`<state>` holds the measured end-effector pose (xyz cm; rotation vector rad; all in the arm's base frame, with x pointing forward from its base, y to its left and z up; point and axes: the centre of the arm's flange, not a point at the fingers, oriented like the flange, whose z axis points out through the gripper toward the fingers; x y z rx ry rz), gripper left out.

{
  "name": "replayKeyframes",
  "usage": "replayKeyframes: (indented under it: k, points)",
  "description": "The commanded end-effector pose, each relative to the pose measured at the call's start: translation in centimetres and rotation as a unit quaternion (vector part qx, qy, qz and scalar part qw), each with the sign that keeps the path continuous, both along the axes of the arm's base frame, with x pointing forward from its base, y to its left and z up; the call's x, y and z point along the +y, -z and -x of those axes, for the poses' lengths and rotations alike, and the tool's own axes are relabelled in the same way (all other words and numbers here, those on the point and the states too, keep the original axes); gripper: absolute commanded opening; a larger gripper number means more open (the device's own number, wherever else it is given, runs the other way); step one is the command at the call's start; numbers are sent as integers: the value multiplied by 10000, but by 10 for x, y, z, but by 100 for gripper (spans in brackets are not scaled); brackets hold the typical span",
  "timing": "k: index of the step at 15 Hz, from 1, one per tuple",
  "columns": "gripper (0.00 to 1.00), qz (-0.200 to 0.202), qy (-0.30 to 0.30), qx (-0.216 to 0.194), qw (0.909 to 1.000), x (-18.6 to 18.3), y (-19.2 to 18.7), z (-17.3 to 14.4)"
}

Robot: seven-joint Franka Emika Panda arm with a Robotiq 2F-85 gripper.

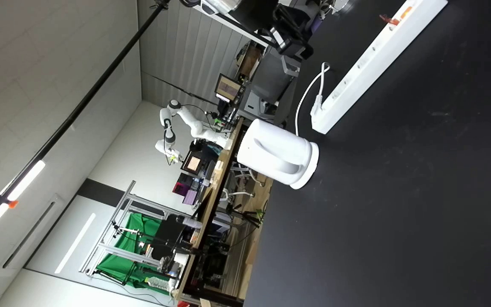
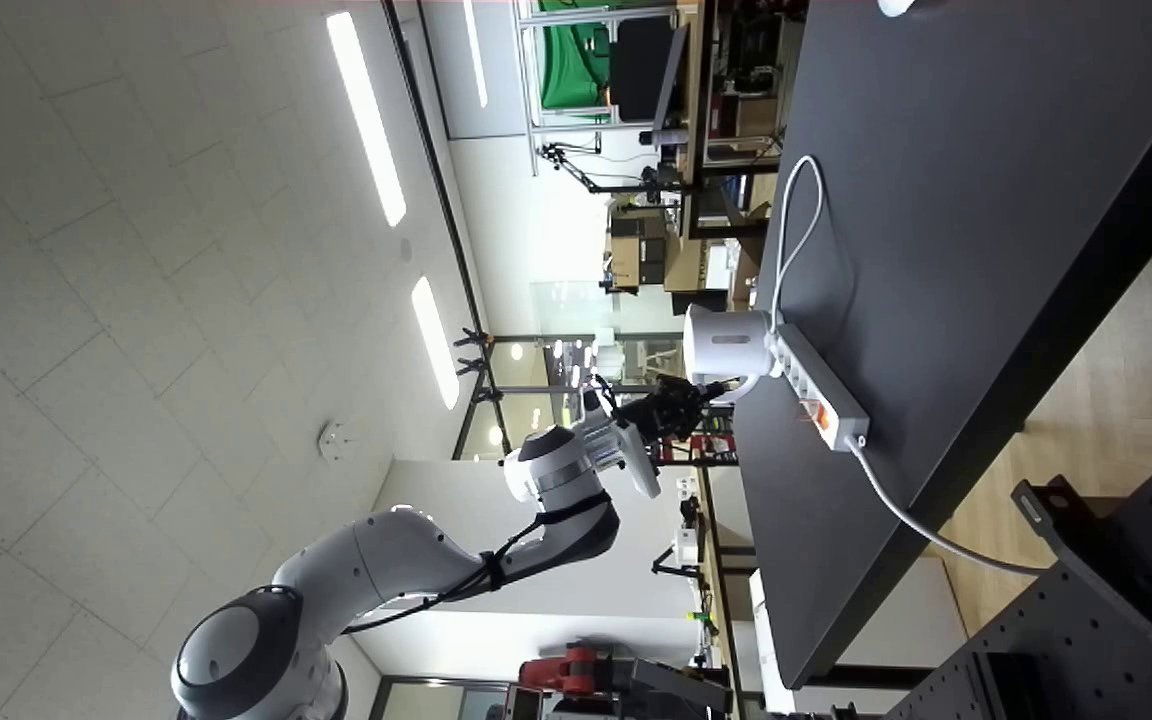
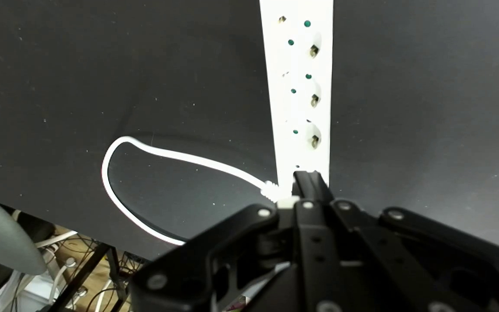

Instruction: Turn on the extension cable, turn on the electric kettle then turn it off

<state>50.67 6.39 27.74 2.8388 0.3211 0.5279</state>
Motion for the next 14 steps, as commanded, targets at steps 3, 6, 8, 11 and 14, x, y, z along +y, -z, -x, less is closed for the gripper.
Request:
replayKeyframes:
  k: [3, 6, 8, 11, 14]
  points:
    - [0, 0, 0, -1, 10000, 0, 0, 0]
    - [0, -84, -9, -21, 10000, 1, -5, -2]
    - [0, -140, -34, -90, 9999, 4, -10, -8]
    - [0, -158, -162, -310, 9993, 16, -22, -22]
    - [0, -9, -401, -513, 9979, 33, -33, -40]
